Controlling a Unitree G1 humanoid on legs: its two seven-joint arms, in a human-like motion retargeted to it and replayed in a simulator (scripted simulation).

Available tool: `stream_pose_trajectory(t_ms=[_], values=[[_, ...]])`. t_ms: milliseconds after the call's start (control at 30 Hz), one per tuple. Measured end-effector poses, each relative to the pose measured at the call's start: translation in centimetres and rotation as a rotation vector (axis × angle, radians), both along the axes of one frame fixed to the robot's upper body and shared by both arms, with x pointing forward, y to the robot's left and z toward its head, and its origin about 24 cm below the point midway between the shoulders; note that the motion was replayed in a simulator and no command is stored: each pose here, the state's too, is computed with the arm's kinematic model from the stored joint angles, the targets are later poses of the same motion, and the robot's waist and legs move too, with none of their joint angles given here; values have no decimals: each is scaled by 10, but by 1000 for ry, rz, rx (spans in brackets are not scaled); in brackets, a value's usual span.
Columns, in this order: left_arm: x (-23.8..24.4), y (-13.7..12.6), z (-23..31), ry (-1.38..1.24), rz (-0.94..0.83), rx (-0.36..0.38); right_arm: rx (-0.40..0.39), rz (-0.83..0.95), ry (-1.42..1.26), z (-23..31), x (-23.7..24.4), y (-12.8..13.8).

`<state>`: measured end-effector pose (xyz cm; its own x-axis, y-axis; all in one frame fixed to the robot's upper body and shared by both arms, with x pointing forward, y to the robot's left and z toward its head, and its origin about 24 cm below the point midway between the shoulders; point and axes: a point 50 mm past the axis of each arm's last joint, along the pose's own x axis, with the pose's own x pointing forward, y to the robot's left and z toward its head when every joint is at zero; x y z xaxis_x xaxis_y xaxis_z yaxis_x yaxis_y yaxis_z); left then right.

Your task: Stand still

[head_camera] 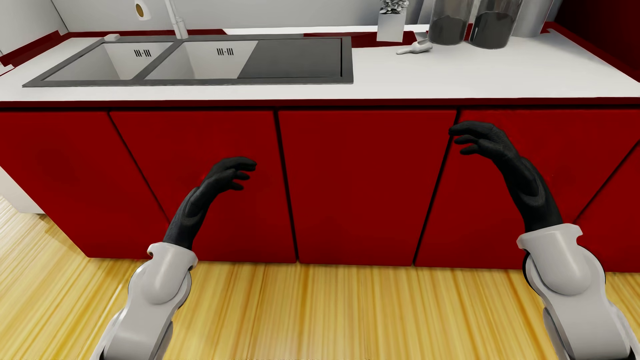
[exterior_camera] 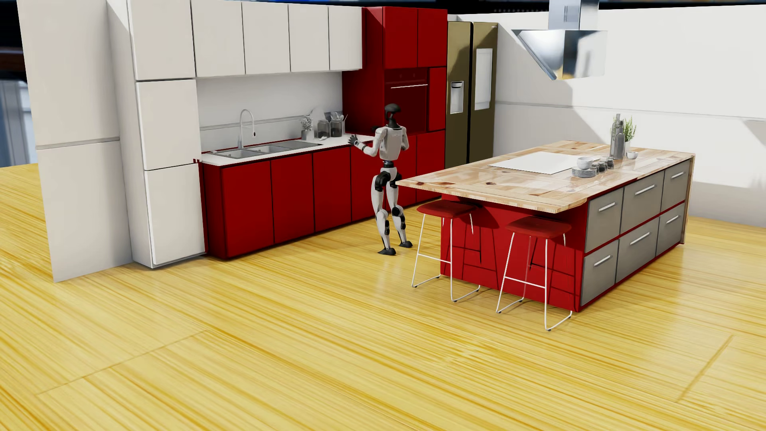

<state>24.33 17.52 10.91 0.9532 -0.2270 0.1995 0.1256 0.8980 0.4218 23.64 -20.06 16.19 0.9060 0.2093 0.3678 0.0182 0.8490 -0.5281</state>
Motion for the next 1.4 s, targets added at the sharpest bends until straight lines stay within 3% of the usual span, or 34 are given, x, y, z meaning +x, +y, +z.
stream_pose_trajectory(t_ms=[267, 433, 600, 1067, 1267, 1400], values=[[3, 21, -66, 279, 91, 43, -47, 66, 339, -78, 4, 15], [-4, 6, -92, 384, 32, 64, -35, 88, 452, -106, -1, 25], [-20, 3, -138, 583, 6, 134, -3, 22, 560, -135, 2, 18], [-39, -23, -200, 848, -112, 296, -152, 90, 912, -219, -13, 42], [-47, -21, -208, 897, -28, 191, -96, 38, 945, -226, -19, 36], [-55, -22, -212, 918, -28, 184, -75, 23, 957, -229, -24, 34]])
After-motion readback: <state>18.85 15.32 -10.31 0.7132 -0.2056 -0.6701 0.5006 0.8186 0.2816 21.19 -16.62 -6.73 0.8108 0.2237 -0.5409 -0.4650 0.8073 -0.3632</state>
